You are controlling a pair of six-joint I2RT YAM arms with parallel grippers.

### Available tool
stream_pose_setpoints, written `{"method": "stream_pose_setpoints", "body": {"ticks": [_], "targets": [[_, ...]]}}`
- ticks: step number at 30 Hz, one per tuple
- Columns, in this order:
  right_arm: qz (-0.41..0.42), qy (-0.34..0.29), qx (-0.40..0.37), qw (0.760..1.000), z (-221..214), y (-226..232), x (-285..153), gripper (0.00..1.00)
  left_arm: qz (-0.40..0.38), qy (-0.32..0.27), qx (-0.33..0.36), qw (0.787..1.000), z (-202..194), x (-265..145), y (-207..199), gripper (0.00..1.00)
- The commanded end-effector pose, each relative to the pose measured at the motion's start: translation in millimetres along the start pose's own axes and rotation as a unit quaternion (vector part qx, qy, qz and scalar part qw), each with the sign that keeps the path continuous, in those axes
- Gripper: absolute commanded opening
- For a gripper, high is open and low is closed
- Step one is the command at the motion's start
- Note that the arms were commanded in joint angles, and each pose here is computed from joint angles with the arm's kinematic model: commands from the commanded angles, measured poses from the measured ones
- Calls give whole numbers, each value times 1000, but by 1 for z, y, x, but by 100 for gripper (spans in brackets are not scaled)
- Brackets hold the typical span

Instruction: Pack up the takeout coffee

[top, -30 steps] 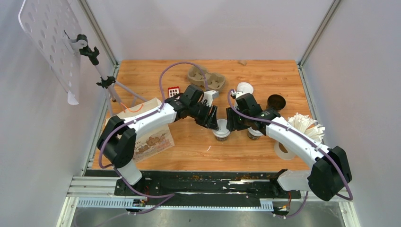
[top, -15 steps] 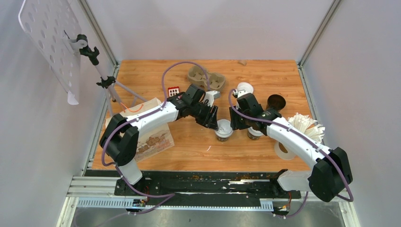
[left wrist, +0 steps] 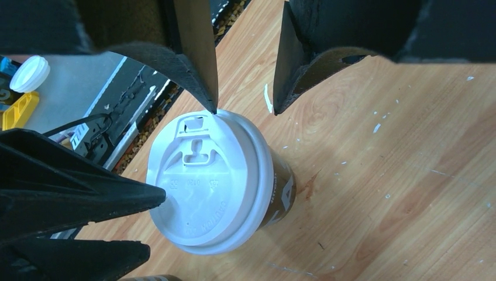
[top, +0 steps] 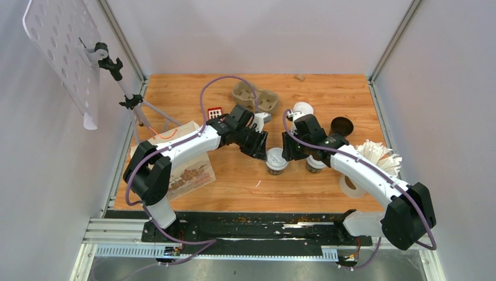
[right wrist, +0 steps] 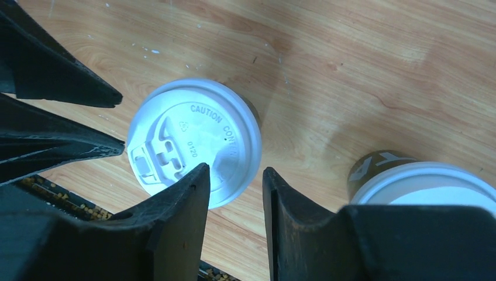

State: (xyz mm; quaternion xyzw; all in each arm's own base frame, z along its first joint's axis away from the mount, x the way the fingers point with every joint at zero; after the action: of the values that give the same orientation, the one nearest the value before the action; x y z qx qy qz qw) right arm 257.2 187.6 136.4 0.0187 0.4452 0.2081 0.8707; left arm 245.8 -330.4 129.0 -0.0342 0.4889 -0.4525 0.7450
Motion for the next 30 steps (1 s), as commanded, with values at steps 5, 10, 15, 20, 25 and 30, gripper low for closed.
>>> {"method": "stream_pose_setpoints", "body": {"ticks": [5,10,15,20,25,30], "targets": [[36,-39,-5,999,22,10,7,37,15,-22,24,999,19,-1,3,46],[36,-27,-6,999,11,7,20,35,18,-25,35,999,14,7,11,47],[37,-15,-2,999,6,6,26,33,45,-9,26,999,5,11,23,47],[44,-19,2,999,6,8,22,32,56,-11,25,998,6,9,25,47],[52,-6,0,999,-3,9,26,32,60,-6,16,998,2,7,26,47],[79,0,-11,997,-11,15,25,34,34,-41,9,999,15,-27,-4,56]]}}
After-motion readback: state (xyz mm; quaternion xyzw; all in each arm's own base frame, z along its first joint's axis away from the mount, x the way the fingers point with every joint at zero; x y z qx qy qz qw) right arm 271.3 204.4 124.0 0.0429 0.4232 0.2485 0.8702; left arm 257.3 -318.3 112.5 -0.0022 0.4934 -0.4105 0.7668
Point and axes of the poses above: each gripper's point midway between its finger pads, its own x axis out along the fingers, its own y axis along the line the jaws close on, z = x × y, the point moved 1 cm from there along -x, back along the fingers, and after that the axes turned 1 degree about x, right-handed, at the moved point
